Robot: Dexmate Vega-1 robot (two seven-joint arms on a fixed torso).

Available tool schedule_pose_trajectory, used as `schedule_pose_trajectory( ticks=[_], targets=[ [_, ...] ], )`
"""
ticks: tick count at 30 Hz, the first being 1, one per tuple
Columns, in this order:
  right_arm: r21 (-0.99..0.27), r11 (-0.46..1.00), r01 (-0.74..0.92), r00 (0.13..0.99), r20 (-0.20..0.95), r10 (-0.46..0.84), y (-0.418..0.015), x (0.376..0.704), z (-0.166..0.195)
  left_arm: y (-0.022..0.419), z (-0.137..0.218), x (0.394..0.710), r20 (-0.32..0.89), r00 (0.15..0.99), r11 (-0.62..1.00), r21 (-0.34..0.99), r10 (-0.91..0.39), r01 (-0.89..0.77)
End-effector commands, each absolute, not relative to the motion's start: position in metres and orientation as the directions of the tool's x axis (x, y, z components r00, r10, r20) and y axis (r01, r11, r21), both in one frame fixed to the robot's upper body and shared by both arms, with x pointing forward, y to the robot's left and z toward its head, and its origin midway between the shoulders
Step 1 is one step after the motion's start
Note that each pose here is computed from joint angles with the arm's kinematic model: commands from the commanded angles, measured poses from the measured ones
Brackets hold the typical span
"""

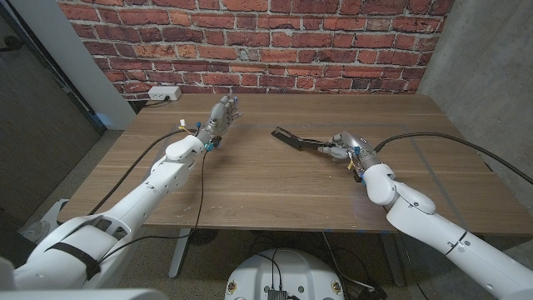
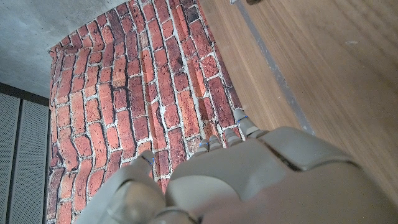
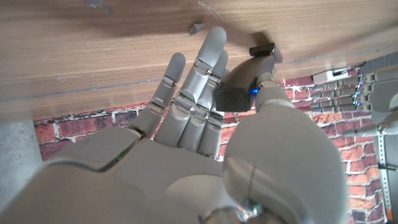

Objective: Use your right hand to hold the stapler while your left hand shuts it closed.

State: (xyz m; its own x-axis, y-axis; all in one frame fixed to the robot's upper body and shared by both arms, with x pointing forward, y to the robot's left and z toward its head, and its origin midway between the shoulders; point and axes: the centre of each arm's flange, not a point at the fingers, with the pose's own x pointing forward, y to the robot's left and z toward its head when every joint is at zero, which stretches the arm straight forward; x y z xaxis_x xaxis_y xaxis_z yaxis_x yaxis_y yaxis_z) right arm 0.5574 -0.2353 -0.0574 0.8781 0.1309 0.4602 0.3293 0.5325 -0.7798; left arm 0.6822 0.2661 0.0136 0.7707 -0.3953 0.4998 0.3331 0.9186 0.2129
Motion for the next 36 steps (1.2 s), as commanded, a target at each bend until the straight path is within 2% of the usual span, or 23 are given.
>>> schedule_pose_trajectory(
  ticks=[1,14,26,36],
  targets=[
    [-0.661,0.683,0.310,0.858,0.504,0.098,-0.264,0.556,-0.061,0.260,0.018,0.682,0.494,0.769,0.914,0.229,-0.406,0.335],
    [-0.498,0.842,0.210,0.827,0.549,0.118,-0.283,0.558,-0.067,0.250,0.024,0.686,0.480,0.756,0.895,0.270,-0.445,0.356],
    [-0.421,0.893,0.158,0.795,0.591,0.138,-0.288,0.557,-0.068,0.232,0.035,0.689,0.477,0.742,0.877,0.338,-0.472,0.341],
    [-0.369,0.920,0.128,0.762,0.631,0.147,-0.287,0.555,-0.064,0.217,0.051,0.685,0.462,0.713,0.830,0.458,-0.528,0.318]
  ],
)
